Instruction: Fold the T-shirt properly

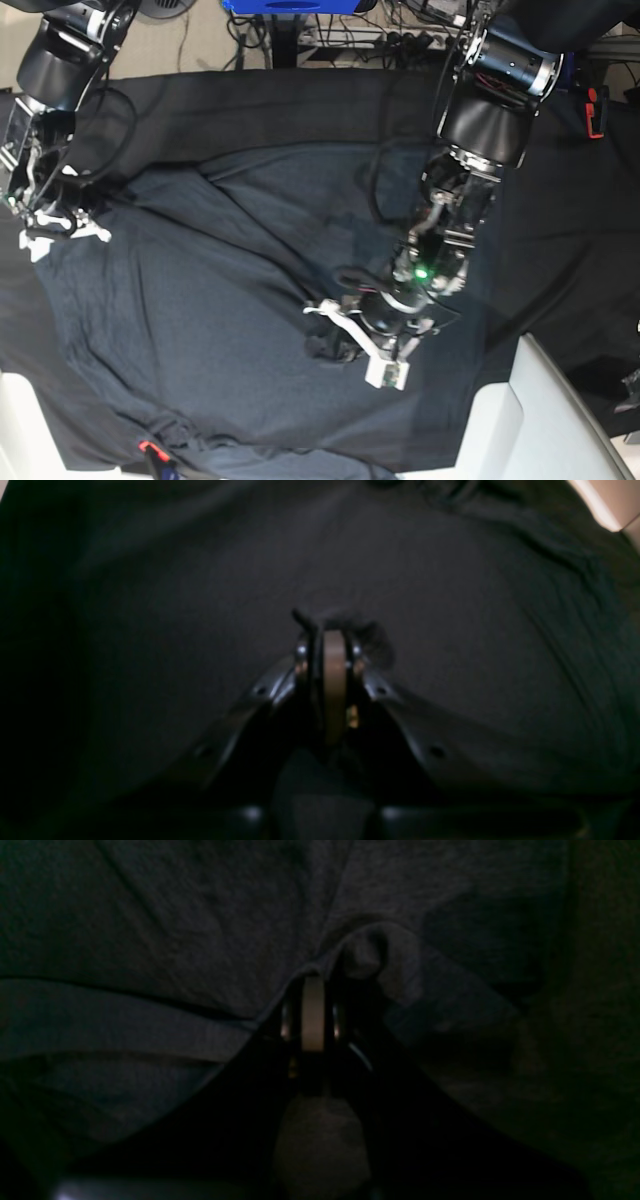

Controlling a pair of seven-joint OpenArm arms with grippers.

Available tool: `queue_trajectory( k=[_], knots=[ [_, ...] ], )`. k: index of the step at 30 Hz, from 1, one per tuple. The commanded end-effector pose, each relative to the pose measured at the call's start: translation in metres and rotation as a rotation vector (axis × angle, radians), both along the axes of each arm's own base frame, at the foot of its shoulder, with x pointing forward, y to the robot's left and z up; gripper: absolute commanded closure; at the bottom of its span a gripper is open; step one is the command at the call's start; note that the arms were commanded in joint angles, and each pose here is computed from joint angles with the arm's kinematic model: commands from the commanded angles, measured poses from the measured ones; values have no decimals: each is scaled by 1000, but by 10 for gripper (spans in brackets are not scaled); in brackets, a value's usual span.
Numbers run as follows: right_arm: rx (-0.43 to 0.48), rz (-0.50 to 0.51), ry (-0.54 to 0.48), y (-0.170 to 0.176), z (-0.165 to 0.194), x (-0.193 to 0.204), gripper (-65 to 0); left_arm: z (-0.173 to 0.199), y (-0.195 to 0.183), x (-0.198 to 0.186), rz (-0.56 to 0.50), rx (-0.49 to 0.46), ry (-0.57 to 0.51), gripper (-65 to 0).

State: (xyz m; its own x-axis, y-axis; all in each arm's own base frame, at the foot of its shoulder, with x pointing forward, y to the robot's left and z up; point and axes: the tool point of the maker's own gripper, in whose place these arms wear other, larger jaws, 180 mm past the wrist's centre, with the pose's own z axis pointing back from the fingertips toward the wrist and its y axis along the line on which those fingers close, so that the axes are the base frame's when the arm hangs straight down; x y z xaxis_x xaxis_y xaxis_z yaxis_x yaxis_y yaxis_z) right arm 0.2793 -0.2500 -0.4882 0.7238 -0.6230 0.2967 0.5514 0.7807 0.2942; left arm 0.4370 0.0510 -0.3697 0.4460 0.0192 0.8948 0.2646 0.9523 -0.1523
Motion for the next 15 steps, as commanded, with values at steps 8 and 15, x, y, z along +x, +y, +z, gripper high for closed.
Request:
queue_trajectory(
  k=[8,15],
  knots=[
    [-19,-7,-31,-9,8,6,-8,-1,14,11,38,4,-23,0],
    [-16,-5,-34,-8,8,6,-9,13,14,23,38,4,-52,0]
  ],
)
